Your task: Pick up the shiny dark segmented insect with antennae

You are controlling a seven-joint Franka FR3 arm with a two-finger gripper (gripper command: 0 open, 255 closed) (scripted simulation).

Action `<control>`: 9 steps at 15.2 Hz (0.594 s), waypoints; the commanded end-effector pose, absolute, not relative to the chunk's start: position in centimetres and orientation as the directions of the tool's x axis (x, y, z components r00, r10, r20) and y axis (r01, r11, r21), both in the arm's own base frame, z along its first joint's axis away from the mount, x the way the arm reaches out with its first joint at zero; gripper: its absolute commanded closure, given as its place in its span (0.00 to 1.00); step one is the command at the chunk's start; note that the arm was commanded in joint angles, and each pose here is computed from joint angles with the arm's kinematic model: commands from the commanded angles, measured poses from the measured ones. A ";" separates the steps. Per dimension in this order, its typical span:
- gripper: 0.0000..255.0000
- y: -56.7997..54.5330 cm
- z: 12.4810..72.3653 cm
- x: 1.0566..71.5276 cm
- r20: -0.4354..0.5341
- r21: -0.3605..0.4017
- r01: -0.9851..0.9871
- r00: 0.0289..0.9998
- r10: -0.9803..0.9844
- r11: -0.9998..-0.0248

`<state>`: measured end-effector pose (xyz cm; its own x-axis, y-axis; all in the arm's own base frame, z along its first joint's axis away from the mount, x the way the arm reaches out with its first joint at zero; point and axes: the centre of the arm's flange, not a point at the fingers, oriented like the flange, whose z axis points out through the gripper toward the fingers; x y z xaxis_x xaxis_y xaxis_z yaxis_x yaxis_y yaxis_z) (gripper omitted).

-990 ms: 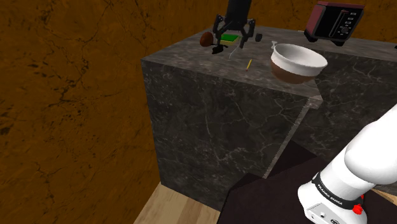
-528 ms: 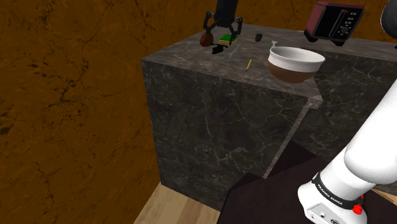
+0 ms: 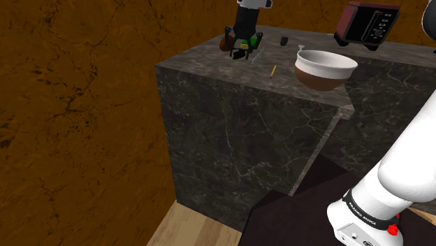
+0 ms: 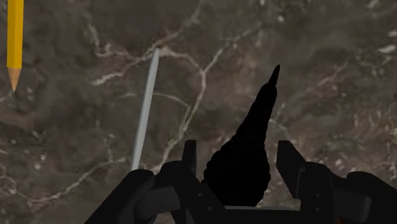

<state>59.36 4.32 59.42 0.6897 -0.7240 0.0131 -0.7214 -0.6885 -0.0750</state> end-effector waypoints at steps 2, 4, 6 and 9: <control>1.00 4.3 59.3 59.4 0.013 -0.075 -0.721 0.690 -0.724 -0.688; 1.00 4.3 59.4 59.3 0.013 -0.075 -0.721 0.690 -0.724 -0.688; 1.00 4.3 59.4 59.3 0.013 -0.075 -0.721 0.690 -0.724 -0.688; 1.00 4.3 59.3 59.4 0.013 -0.075 -0.721 0.690 -0.724 -0.688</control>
